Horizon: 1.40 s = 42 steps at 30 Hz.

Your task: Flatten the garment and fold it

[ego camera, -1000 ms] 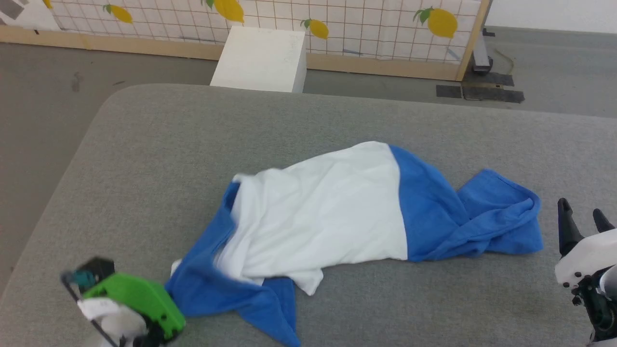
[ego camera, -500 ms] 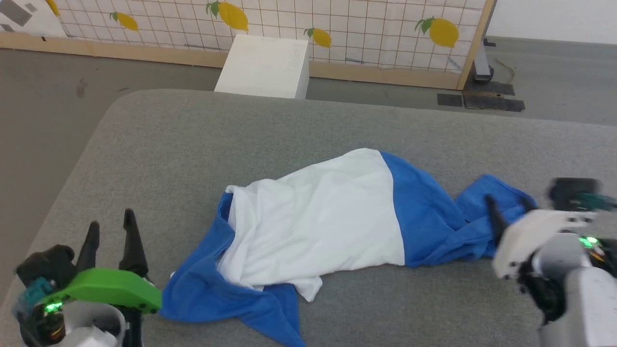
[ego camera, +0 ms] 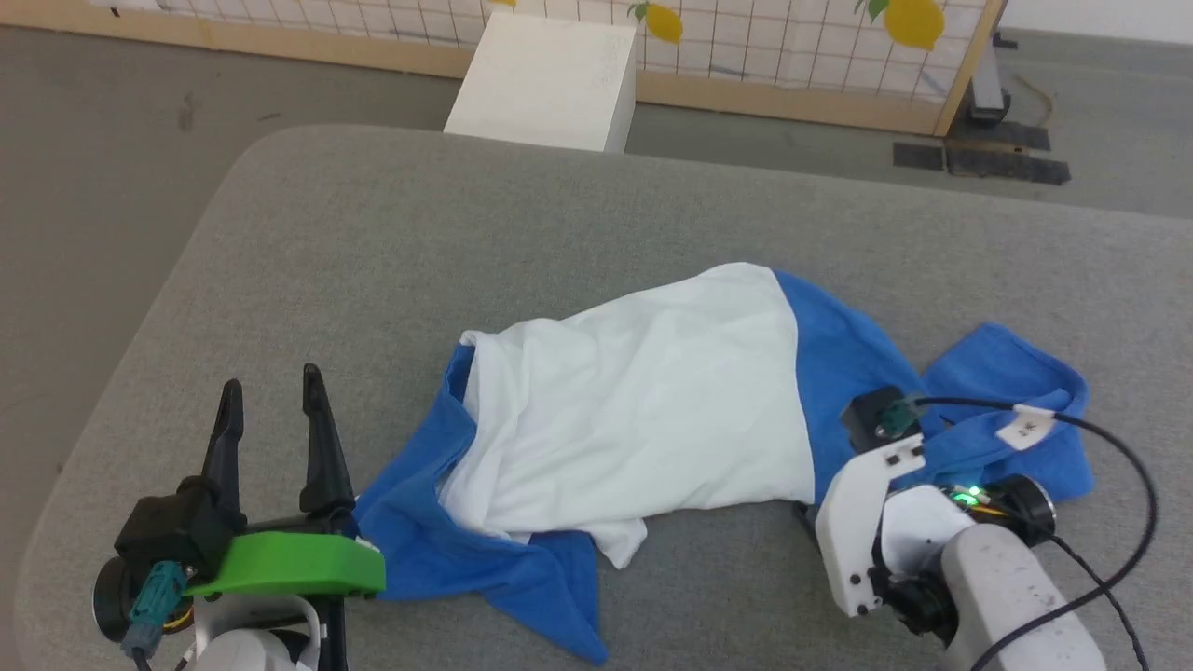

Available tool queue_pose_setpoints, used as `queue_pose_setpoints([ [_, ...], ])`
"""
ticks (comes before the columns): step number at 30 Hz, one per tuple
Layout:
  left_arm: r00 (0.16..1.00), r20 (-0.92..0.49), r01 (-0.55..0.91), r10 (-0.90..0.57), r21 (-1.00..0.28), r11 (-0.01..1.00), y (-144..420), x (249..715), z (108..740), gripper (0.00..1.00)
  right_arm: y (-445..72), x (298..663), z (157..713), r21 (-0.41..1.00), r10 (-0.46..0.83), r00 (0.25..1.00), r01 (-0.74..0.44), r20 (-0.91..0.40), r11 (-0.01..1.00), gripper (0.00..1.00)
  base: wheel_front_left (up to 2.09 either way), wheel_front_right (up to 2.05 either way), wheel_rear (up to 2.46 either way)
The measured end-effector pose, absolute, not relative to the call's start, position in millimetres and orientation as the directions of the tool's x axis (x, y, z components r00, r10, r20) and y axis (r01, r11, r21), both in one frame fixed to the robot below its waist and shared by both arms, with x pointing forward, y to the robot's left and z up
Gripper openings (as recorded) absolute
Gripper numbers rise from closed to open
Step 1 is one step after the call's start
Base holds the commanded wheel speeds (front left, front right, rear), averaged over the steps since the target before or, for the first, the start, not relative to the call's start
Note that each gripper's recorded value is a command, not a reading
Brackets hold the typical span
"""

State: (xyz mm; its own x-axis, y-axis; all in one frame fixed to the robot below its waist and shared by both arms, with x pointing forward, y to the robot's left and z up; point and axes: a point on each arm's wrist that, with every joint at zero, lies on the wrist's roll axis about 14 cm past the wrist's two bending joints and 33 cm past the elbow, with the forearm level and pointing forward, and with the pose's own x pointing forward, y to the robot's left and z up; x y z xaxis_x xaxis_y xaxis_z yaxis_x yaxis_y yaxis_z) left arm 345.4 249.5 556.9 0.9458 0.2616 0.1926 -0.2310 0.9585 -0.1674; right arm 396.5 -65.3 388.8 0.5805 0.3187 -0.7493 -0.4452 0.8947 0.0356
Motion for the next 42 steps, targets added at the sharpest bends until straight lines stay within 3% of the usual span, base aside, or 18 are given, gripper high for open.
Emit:
queue_pose_setpoints([
  [8,0.95,0.178,-0.228,0.255,-0.161,0.96,247,350,547,1.0,-55,397,371,-0.002,0.325,0.545,-0.516,-0.773,0.857,1.0,0.0,0.0,0.0],
  [9,0.951,0.176,-0.224,0.252,-0.165,0.96,247,351,546,1.0,-55,396,371,-0.004,0.328,0.544,-0.52,-0.772,0.854,0.69,0.0,0.0,0.0],
  [10,0.952,0.176,-0.221,0.249,-0.166,0.961,245,352,546,1.0,-53,397,371,-0.002,0.335,0.548,-0.524,-0.766,0.852,0.17,0.0,0.0,0.0],
  [11,0.953,0.176,-0.217,0.246,-0.169,0.961,244,353,545,1.0,-53,397,372,0.006,0.343,0.552,-0.521,-0.76,0.853,0.0,0.0,0.0,0.0],
  [18,0.956,0.186,-0.198,0.228,-0.167,0.966,239,357,546,1.0,-59,401,389,0.11,0.401,0.595,-0.465,-0.697,0.879,0.0,0.0,0.0,0.0],
  [22,0.954,0.196,-0.196,0.227,-0.168,0.966,240,357,549,1.0,-99,389,393,0.104,0.354,0.596,-0.412,-0.721,0.905,0.0,0.0,0.0,0.0],
  [27,0.956,0.204,-0.174,0.21,-0.18,0.968,234,359,551,1.0,-176,344,379,0.028,0.192,0.496,-0.32,-0.847,0.947,0.0,0.0,0.0,0.0],
  [31,0.961,0.193,-0.16,0.196,-0.189,0.969,228,361,547,1.0,-201,312,374,0.023,0.135,0.397,-0.276,-0.908,0.961,0.0,0.0,0.0,0.0],
  [32,0.963,0.188,-0.159,0.195,-0.19,0.969,228,361,545,1.0,-201,309,376,0.033,0.141,0.399,-0.265,-0.906,0.964,0.29,0.0,0.0,0.0],
  [33,0.964,0.184,-0.159,0.194,-0.191,0.969,228,362,544,1.0,-198,310,379,0.04,0.151,0.414,-0.265,-0.897,0.963,1.0,0.0,0.0,0.0],
  [35,0.967,0.172,-0.156,0.19,-0.192,0.969,226,362,540,1.0,-189,318,390,0.104,0.201,0.476,-0.221,-0.856,0.97,1.0,0.0,0.0,0.0],
  [39,0.97,0.158,-0.151,0.184,-0.199,0.968,224,362,535,1.0,-166,354,438,0.317,0.314,0.694,-0.129,-0.648,0.939,1.0,0.0,0.0,0.0],
  [42,0.974,0.151,-0.136,0.17,-0.212,0.968,219,364,535,1.0,-172,382,482,0.391,0.287,0.838,-0.097,-0.464,0.915,1.0,0.0,0.0,0.0],
])
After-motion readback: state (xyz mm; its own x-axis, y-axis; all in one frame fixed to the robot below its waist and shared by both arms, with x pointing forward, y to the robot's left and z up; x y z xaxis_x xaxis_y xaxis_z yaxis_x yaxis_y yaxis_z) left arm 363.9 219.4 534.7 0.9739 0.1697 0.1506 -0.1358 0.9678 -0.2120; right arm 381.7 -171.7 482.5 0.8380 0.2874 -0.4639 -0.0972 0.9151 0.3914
